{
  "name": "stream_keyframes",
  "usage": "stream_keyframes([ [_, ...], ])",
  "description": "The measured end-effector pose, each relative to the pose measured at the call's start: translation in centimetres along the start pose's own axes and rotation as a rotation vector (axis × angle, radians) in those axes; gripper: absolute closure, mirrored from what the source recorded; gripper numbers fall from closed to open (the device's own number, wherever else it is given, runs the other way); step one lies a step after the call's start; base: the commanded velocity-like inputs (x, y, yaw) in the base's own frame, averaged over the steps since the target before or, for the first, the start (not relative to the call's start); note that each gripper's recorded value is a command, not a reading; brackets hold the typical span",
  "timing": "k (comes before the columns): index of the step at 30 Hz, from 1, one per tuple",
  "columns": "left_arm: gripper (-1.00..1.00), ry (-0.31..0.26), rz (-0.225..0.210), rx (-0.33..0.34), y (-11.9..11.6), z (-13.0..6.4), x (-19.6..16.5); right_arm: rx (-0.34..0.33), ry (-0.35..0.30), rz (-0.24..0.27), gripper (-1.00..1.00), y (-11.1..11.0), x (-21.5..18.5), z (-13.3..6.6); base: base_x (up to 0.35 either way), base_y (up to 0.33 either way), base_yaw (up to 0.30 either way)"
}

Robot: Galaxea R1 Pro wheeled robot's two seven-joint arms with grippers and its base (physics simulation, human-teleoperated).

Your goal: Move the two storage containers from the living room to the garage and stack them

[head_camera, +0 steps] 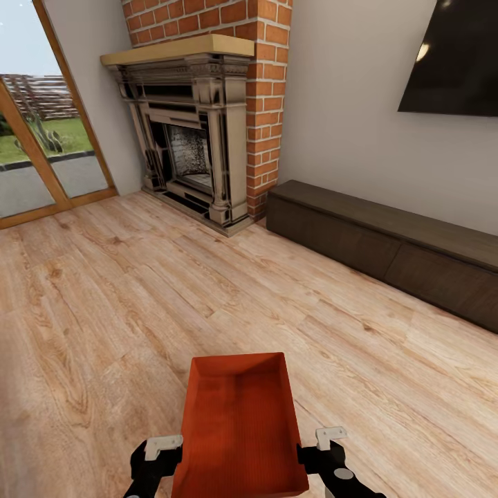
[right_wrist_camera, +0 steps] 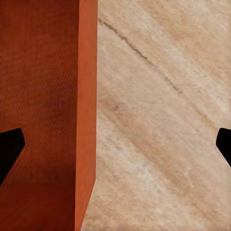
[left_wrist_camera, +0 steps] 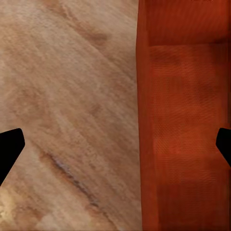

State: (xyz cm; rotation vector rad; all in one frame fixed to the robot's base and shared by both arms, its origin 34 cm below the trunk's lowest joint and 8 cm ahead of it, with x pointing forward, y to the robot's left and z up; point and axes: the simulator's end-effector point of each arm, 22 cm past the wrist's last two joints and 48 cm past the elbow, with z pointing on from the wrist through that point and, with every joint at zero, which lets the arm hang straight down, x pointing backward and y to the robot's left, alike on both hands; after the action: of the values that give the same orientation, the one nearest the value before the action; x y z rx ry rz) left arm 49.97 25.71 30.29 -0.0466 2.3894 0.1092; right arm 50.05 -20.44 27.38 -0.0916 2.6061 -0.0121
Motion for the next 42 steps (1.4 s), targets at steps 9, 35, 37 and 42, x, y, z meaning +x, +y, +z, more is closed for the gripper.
stream_keyframes([
  [9,-1.00,0.001,-0.002,0.003,-0.3,-0.1,0.1,0.000,-0.001,0.000,-1.00,0.0,-0.1,0.0,0.000,0.000,0.000],
  [35,-1.00,-0.010,-0.003,0.003,-0.3,0.1,-0.5,0.005,-0.059,-0.001,-1.00,-0.4,-4.6,0.7,0.000,0.000,0.000],
  [37,-1.00,-0.011,-0.003,0.003,-0.3,0.1,-0.6,0.005,-0.059,-0.001,-1.00,-0.4,-4.6,0.7,0.000,0.000,0.000],
  [42,-1.00,-0.019,-0.003,0.003,-0.4,0.4,-1.2,0.005,-0.058,-0.001,-1.00,-0.4,-4.6,0.7,0.000,0.000,0.000],
])
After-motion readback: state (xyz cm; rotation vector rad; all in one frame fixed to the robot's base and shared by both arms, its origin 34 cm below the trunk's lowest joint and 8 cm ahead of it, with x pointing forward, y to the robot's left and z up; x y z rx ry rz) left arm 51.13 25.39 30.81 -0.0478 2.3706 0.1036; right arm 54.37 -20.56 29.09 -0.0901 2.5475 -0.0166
